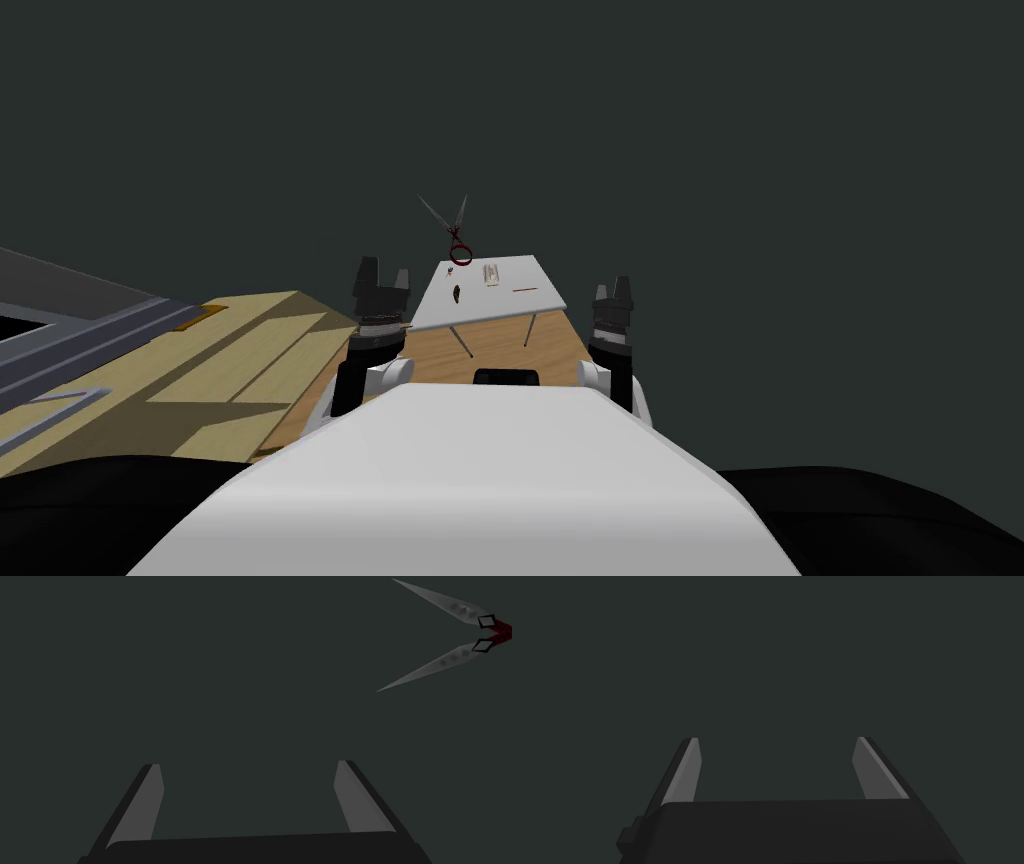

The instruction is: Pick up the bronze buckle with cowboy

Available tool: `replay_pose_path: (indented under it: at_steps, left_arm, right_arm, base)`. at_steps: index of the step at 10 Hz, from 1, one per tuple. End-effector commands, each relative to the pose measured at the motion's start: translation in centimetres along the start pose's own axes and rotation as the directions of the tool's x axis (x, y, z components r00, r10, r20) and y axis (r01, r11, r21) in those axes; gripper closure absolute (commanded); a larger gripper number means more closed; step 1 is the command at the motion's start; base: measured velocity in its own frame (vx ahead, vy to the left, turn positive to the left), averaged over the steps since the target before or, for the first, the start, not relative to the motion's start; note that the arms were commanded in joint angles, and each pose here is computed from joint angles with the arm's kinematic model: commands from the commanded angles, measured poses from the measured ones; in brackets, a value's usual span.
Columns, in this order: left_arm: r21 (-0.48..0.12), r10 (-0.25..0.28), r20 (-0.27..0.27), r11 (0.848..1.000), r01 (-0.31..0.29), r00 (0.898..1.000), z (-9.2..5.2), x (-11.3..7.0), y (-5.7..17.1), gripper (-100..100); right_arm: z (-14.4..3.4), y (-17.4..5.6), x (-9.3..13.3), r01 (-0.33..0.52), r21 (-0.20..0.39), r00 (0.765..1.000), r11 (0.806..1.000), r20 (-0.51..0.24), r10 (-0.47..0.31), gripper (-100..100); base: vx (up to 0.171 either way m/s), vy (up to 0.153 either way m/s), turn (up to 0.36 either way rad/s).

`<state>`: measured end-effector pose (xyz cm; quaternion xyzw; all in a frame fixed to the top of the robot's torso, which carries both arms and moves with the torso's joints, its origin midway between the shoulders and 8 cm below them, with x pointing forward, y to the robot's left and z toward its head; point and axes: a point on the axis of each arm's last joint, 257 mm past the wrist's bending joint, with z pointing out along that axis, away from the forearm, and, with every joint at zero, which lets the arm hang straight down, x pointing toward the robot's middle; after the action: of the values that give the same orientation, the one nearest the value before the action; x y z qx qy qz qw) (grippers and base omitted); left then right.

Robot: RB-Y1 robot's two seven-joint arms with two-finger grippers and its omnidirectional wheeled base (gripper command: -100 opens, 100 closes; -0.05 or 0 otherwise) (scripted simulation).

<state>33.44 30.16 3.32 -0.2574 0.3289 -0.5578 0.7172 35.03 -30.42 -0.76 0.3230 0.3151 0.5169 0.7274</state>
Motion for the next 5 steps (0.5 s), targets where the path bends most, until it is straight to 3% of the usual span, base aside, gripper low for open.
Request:
replay_pose_path:
  at_steps: [1, 4, 5]
  left_arm:
    - [-0.072, 0.007, -0.029, 0.997, -0.009, 1.0, -0.9, -0.2, 1.8, -100]
    - [-0.219, 0.017, -0.079, 0.975, -0.034, 0.997, -2.6, -1.2, 5.5, -100]
    - [-0.224, 0.017, -0.081, 0.974, -0.035, 0.997, -2.7, -1.2, 5.7, -100]
  right_arm:
    - [0.0, 0.0, 0.0, 0.0, 0.0, 1.0, 1.0, 0.0, 0.0, 0]
    - [0.0, 0.0, 0.0, 0.0, 0.0, 1.0, 1.0, 0.0, 0.0, 0]
    - [0.0, 0.0, 0.0, 0.0, 0.0, 1.0, 1.0, 0.0, 0.0, 0]
  base:
    - [-0.054, 0.001, -0.237]
    - [-0.056, 0.003, -0.243]
    - [-0.031, -0.002, -0.065]
